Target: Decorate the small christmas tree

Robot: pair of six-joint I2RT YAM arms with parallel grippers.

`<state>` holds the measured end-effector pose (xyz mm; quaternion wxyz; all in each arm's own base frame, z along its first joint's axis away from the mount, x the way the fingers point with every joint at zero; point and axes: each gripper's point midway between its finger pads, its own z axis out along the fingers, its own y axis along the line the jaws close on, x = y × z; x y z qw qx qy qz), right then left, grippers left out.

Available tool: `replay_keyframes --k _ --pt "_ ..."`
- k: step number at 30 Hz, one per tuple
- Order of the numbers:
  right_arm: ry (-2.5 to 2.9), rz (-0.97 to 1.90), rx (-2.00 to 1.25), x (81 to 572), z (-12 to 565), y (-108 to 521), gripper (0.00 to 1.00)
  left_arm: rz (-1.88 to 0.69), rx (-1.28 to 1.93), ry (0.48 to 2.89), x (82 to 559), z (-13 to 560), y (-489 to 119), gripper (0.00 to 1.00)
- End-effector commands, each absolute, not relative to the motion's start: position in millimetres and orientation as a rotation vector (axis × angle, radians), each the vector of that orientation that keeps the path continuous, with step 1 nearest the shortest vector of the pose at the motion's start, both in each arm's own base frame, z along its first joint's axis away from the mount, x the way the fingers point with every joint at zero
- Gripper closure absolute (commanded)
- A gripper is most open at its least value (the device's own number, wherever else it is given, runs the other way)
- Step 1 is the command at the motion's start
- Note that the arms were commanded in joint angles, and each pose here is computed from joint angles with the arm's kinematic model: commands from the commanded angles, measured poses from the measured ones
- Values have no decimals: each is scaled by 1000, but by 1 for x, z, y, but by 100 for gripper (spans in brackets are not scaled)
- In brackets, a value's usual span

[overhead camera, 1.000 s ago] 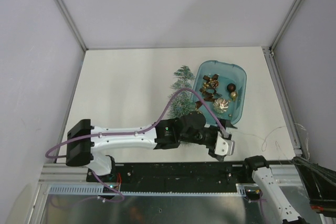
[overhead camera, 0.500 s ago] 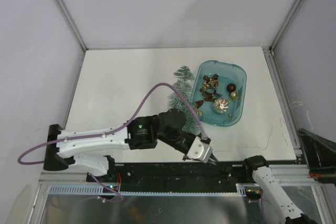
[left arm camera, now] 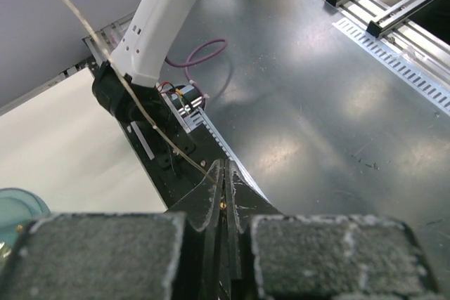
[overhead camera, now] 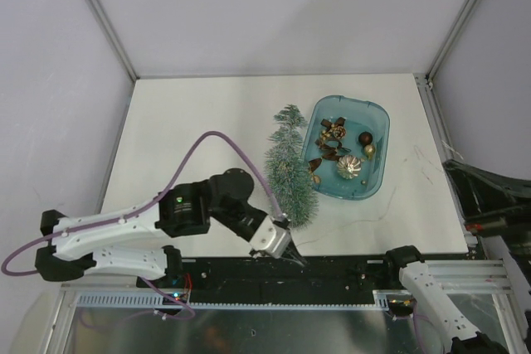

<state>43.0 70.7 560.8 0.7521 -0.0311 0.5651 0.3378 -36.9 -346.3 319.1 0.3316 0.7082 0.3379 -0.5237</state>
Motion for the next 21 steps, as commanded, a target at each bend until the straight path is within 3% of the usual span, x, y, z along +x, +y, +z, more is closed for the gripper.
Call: replay_keyframes --k 1,21 --pt "1193 813 -198 70 574 99 100 -1399 1831 862 -37 324 -312 96" --pt "1105 1120 -469 149 584 166 100 -1053 1532 1082 44 293 -259 100"
